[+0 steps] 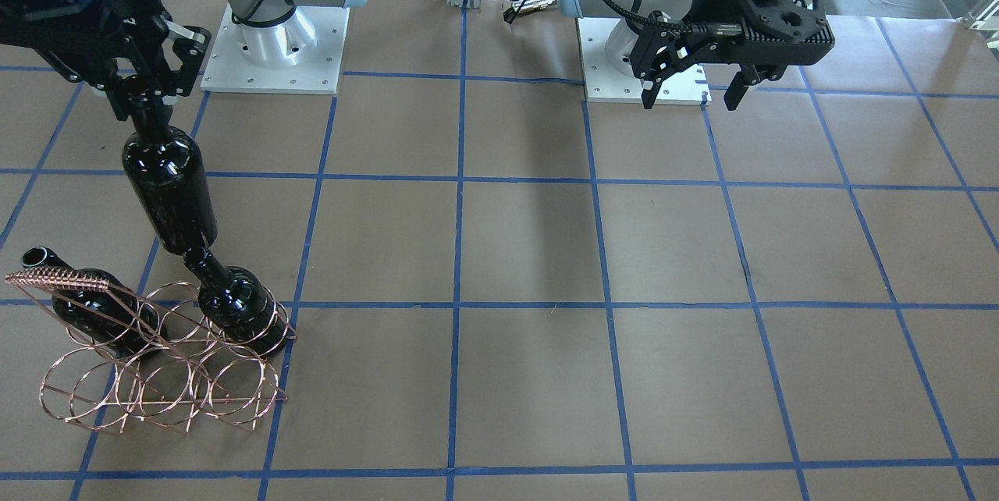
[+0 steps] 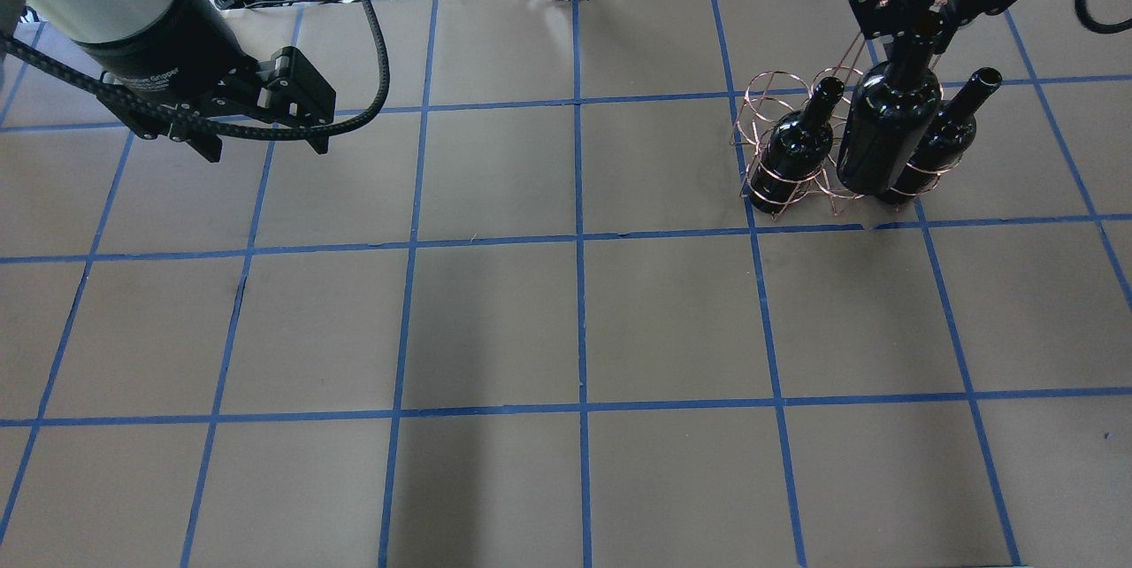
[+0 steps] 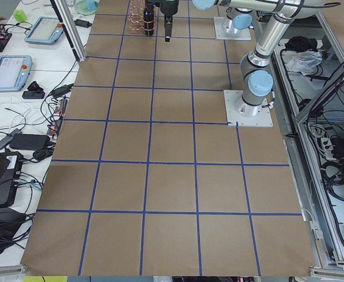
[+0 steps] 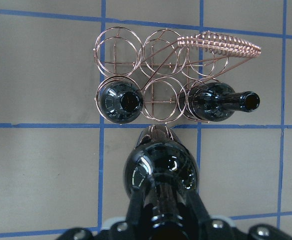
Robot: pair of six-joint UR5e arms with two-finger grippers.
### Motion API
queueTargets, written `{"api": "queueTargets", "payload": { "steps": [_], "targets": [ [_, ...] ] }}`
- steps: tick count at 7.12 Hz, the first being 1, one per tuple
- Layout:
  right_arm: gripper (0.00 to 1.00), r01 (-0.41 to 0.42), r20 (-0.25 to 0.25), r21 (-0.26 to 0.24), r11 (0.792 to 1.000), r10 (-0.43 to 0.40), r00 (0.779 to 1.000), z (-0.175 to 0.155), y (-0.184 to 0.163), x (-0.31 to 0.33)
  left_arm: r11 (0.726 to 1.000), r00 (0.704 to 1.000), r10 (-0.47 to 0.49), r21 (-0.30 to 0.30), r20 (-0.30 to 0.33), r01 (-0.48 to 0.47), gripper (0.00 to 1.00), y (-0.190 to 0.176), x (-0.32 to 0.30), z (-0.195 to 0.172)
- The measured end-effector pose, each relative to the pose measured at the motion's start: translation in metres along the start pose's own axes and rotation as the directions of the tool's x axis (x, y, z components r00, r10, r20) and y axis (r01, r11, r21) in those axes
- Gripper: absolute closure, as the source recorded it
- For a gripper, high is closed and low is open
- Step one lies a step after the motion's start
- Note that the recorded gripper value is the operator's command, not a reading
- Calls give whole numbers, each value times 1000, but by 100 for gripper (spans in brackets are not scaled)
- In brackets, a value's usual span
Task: Place wine into wine basket
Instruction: 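Tilt the bottle and push it into the empty rack slot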
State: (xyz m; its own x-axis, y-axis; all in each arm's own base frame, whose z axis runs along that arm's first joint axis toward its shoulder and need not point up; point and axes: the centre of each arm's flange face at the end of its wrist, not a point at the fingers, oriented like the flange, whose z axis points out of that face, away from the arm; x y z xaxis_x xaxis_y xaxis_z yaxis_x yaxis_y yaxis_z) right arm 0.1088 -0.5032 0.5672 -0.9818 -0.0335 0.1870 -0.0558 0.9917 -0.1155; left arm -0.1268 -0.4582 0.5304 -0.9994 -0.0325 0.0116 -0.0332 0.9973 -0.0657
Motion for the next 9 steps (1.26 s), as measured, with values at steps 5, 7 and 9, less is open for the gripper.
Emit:
{"api": "queueTargets", "payload": {
  "steps": [5, 7, 9],
  "targets": [
    [100, -16, 90, 42, 999, 12, 996, 38, -38, 54, 999, 1000, 19, 31, 12, -19, 0, -4, -1, 6],
    [100, -2, 95, 30, 1000, -1, 995, 56, -50, 56, 999, 1000, 18, 33, 15, -18, 0, -3, -2, 6],
    [100, 50, 101, 36, 998, -54, 993, 69, -55, 55, 999, 1000, 16, 31, 14, -16, 0, -3, -2, 7]
  ]
}}
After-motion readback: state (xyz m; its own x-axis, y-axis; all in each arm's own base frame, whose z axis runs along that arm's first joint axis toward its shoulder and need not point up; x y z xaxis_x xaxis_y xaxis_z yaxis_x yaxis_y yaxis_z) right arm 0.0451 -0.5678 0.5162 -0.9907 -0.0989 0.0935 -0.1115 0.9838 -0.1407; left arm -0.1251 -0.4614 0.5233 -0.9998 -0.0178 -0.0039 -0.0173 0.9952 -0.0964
